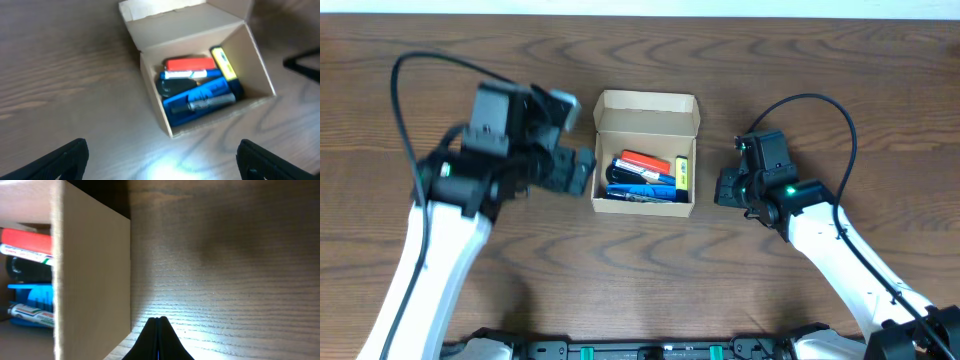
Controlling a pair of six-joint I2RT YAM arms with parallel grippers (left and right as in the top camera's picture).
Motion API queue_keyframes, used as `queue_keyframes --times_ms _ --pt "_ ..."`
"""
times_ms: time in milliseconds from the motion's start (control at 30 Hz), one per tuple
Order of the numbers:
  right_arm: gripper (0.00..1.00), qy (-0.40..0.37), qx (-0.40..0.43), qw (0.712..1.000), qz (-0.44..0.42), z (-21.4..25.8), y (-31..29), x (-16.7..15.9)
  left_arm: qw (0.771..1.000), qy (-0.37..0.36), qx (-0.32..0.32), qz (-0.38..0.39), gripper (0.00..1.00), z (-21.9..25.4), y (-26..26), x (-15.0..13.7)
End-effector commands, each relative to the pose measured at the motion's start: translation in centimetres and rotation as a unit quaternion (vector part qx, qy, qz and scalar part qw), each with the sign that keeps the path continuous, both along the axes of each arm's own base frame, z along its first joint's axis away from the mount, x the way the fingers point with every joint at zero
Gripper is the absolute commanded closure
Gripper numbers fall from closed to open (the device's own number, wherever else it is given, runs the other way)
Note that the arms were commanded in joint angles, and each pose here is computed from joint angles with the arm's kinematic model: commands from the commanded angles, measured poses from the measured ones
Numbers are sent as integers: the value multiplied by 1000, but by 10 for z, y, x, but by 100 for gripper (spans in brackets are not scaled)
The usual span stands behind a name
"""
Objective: Pack container
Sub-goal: 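Withdraw the right gripper and raise the left arm beside the box, then push the box lid flaps closed with both grippers from either side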
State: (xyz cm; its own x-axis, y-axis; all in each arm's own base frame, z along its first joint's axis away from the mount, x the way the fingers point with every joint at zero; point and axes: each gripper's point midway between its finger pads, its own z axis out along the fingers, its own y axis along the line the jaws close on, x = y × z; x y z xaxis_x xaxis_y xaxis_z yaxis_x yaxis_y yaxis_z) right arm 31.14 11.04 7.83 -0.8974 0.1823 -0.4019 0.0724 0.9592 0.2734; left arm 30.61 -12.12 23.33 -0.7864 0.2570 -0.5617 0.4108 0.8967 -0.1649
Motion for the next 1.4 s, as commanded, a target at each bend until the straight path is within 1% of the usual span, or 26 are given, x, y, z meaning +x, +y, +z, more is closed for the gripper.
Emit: queue_keyframes --times_ms 0,100,200,233,267,367,400,467,533,700,833,967,1067,1133,1233,1367 --pt "99 7 3 1000 -13 -4 -3 0 996 41 -84 5 5 -15 -1 20" --pt "99 -5 6 1000 -18 -1 -4 6 988 64 -138 16 5 -26 8 39" --pt "99 -26 12 999 -25 4 -6 16 986 75 -143 45 5 -45 28 58" --pt "99 -33 16 999 -26 6 -6 20 985 77 -144 54 3 -51 35 64" --pt "99 -40 18 999 -29 7 -7 24 984 78 -149 59 9 -56 39 70" --pt "99 -56 22 998 -33 8 -7 35 978 88 -168 82 41 -71 49 85" --pt "99 -59 25 997 -36 7 -7 39 974 97 -178 100 53 -78 52 92" --pt "99 -60 33 997 -47 3 -7 44 969 109 -187 118 70 -87 53 99" --pt "99 -60 52 995 -55 -1 -3 52 969 110 -187 119 94 -96 53 105" --pt "99 -61 109 990 -59 -14 9 71 967 111 -191 125 94 -112 54 117" --pt "99 -59 141 985 -73 -26 15 83 952 137 -220 163 94 -129 52 128" --pt "99 -63 180 979 -73 -35 26 95 937 161 -279 137 94 -141 33 135" --pt "99 -58 212 972 -84 -42 33 102 924 186 -302 143 94 -157 22 139" --pt "99 -52 228 968 -95 -49 37 105 917 199 -321 127 94 -164 10 140" --pt "99 -48 241 963 -113 -56 37 109 914 214 -324 119 94 -173 -3 141" --pt "99 -63 254 957 -121 -53 36 119 915 219 -322 104 94 -176 -19 147"
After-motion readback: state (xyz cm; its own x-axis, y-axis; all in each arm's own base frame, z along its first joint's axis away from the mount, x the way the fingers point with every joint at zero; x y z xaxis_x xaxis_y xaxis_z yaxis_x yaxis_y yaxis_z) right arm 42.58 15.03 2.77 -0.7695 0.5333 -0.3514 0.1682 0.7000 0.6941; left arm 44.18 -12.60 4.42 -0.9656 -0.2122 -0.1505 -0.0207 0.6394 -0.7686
